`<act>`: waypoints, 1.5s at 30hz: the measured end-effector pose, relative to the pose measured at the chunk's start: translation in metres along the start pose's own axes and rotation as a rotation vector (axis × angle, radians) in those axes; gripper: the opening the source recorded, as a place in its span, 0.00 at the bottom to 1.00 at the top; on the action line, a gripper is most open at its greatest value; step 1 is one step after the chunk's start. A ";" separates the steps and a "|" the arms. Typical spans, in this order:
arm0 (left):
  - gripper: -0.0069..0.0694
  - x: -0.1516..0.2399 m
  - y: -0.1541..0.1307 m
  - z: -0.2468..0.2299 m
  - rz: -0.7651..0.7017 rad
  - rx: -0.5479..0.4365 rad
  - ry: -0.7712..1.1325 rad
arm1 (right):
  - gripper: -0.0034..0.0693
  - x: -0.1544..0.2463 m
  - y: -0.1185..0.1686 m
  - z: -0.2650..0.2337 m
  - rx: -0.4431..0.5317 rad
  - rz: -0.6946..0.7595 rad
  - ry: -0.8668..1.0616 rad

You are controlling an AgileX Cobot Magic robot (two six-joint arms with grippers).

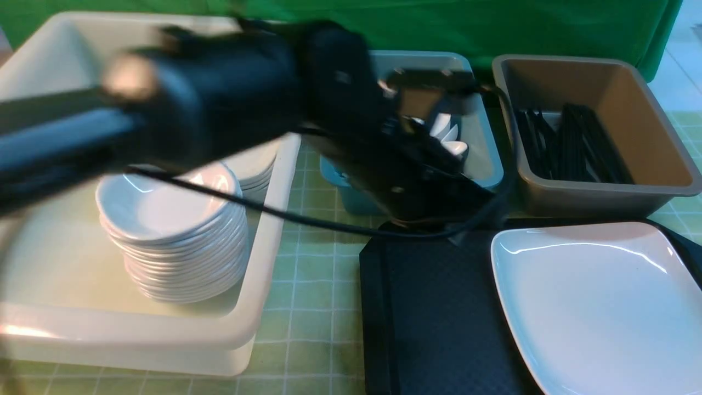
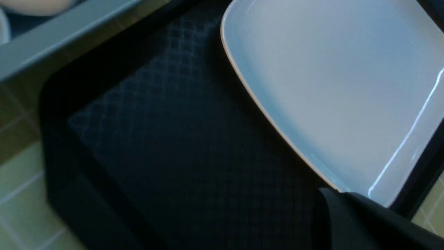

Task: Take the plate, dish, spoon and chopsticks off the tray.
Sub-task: Use the left arm to grab a plate from the dinner plate, then use the left arm to put the plate into the large storage box on the left

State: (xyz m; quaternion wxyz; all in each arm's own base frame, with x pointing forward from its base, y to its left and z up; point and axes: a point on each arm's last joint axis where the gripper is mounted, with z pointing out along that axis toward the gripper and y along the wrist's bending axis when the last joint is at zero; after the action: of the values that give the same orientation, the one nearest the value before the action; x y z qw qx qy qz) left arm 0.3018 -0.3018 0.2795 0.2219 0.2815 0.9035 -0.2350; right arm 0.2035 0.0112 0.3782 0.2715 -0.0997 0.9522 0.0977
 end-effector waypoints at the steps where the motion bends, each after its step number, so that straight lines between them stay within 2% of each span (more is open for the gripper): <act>1: 0.15 -0.004 0.000 0.014 0.005 0.001 0.010 | 0.05 0.004 0.000 0.004 -0.002 0.004 0.016; 4: 0.25 -0.010 0.000 0.040 0.012 0.001 0.027 | 0.05 0.011 0.000 0.007 -0.005 0.009 0.029; 5: 0.36 -0.013 0.001 0.060 0.017 0.000 0.036 | 0.05 0.012 0.000 0.007 -0.004 0.009 0.029; 9: 0.58 -0.020 0.004 0.089 0.023 -0.008 0.013 | 0.05 0.014 0.002 0.001 0.002 0.004 0.002; 10: 0.66 -0.021 0.007 0.101 0.020 -0.013 -0.004 | 0.05 0.014 0.003 -0.001 0.004 0.002 -0.008; 14: 0.74 -0.018 0.015 0.128 0.013 -0.025 -0.030 | 0.05 0.015 0.004 -0.003 0.006 0.007 -0.015; 16: 0.74 -0.016 0.019 0.138 0.009 -0.031 -0.034 | 0.05 0.015 0.004 -0.003 0.006 0.008 -0.015; 19: 0.73 -0.012 0.023 0.150 0.001 -0.036 -0.045 | 0.05 0.015 0.004 -0.003 0.007 0.009 -0.015; 22: 0.67 -0.013 0.022 0.155 0.008 -0.012 -0.066 | 0.05 0.015 0.003 -0.003 0.009 0.009 -0.022; 27: 0.45 -0.012 0.018 0.161 0.062 0.007 -0.081 | 0.05 0.014 0.003 -0.003 0.010 0.010 -0.026; 29: 0.31 -0.012 0.016 0.161 0.024 0.024 -0.088 | 0.05 0.014 0.003 -0.003 0.010 0.009 -0.026; 32: 0.21 -0.015 0.012 0.155 -0.045 0.059 -0.090 | 0.05 0.014 0.003 -0.003 0.010 0.007 -0.026; 39: 0.18 -0.021 0.003 0.122 0.009 0.067 -0.027 | 0.05 0.014 0.003 -0.003 0.010 0.005 -0.026; 45: 0.11 -0.043 -0.013 0.046 0.158 0.036 -0.092 | 0.05 0.015 0.006 -0.011 0.015 -0.003 -0.055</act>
State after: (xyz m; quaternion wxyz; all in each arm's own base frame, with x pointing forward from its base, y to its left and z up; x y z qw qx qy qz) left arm 0.3378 -0.3539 0.2699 0.2757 0.3446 0.8630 -0.2457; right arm 0.1839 0.0122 0.3799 0.2984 -0.0964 0.9450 0.0930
